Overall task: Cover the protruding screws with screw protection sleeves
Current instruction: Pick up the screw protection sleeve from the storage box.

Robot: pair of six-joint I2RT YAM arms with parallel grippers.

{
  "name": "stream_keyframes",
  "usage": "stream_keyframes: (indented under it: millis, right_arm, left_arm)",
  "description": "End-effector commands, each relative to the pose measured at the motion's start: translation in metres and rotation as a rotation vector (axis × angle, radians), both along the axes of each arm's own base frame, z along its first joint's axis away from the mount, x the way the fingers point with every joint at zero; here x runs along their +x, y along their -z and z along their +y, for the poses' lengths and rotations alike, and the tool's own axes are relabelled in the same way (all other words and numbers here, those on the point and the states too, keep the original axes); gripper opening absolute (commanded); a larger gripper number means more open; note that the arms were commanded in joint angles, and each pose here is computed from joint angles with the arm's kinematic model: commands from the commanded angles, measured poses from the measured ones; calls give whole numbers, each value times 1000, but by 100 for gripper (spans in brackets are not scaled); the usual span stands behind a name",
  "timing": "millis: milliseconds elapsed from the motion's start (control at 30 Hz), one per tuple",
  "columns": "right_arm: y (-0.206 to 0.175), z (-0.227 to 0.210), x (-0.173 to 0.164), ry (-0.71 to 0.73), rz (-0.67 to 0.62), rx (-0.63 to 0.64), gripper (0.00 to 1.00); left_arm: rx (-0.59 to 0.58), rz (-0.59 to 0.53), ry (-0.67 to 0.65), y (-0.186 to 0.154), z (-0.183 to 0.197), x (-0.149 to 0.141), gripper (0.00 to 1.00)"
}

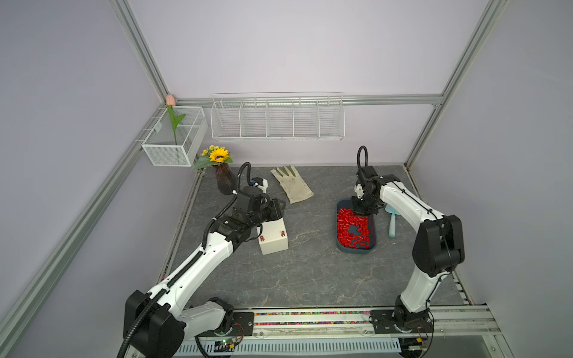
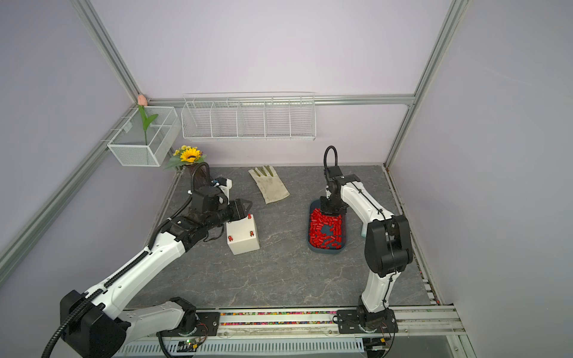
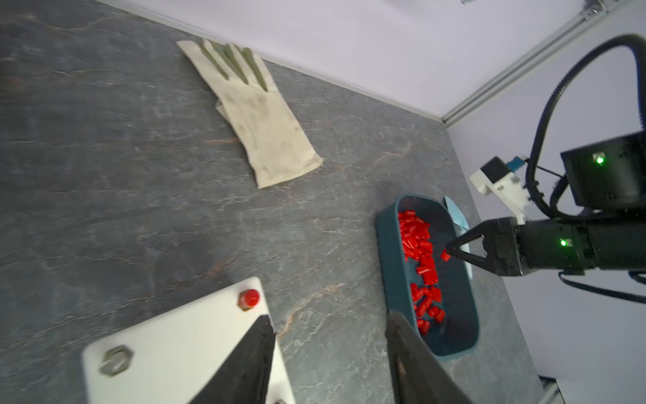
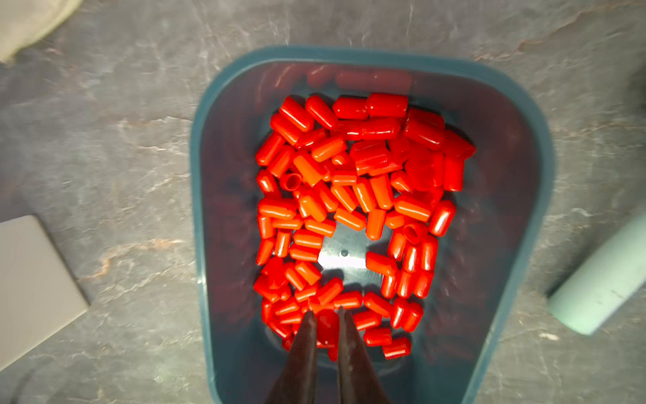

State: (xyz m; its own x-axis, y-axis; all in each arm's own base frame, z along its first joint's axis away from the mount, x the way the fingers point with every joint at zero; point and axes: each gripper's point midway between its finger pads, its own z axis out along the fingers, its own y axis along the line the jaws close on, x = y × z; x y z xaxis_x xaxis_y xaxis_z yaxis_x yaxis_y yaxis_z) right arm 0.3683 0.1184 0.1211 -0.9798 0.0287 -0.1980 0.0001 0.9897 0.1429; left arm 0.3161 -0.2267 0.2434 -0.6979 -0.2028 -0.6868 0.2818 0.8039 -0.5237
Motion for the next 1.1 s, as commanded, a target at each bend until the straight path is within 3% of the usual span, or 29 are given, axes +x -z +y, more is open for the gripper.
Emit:
stream_keyframes:
  millis: [0, 233, 533, 833, 1067]
  right_arm:
    - [-22, -5, -10, 8, -22, 12, 15]
    - [-70, -1, -12, 10, -135, 73, 15]
    - [-104, 5, -18, 21, -218, 147, 15]
    - [-123, 11, -25, 17, -264, 204, 15]
    - [-129, 15, -31, 11, -277, 226, 16]
  left_arm:
    - [-93, -34, 76, -24, -36, -5, 54]
    - [-144, -30, 214, -30, -92, -29, 53]
    - [-246, 23, 399, -19, -161, -61, 52]
    - [-297, 8, 505, -18, -211, -71, 51]
    - [-336, 4, 514, -18, -235, -60, 48]
